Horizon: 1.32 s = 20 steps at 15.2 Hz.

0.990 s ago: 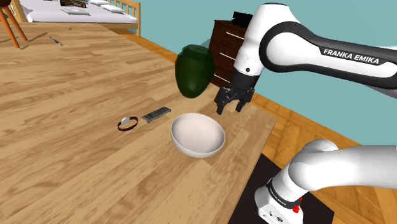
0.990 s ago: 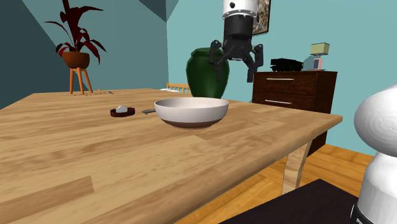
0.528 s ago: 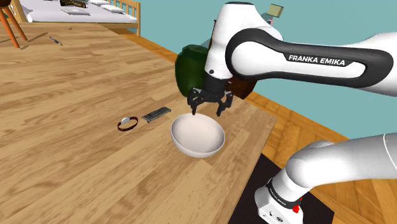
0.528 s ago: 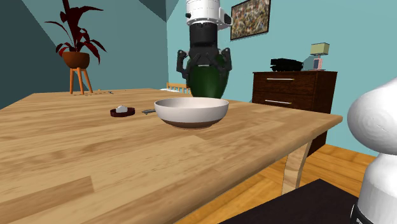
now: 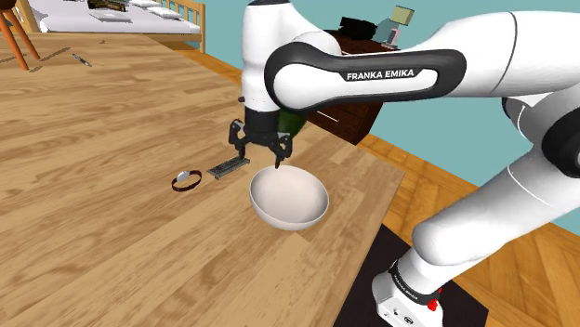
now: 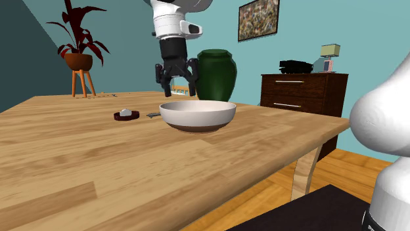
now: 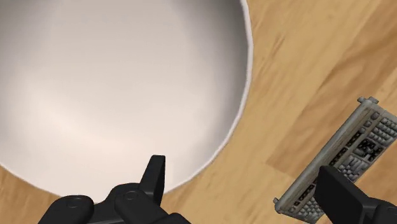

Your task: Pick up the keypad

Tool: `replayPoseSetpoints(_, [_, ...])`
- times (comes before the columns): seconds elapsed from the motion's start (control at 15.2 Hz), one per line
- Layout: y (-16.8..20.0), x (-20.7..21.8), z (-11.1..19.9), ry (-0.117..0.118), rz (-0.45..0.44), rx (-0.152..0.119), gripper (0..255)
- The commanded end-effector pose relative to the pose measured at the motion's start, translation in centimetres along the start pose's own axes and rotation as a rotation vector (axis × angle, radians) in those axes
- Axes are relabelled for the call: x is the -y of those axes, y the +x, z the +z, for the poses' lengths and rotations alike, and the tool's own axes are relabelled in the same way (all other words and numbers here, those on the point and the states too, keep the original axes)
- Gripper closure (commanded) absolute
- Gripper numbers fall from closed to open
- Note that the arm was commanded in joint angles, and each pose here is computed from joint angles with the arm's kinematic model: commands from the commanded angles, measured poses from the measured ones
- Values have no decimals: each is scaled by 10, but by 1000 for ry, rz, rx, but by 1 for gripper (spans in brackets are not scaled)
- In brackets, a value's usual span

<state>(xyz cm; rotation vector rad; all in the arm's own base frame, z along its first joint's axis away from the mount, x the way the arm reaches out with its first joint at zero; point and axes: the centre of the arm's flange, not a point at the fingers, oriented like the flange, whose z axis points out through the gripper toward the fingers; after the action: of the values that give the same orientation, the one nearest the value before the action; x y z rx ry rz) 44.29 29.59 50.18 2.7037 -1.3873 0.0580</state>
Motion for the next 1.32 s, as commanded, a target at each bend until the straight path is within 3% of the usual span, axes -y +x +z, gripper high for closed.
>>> replayPoseSetpoints(0.0, [6,28,5,-11,110,-15,0])
replayPoseSetpoints(0.33, [26,95,19,-52,342,-49,0])
replayPoseSetpoints(0.99, [23,99,59,-52,345,-49,0])
replayPoseSetpoints(1.06, [23,99,59,-52,345,-49,255])
replayPoseSetpoints(1.25, [23,98,59,-52,345,-49,255])
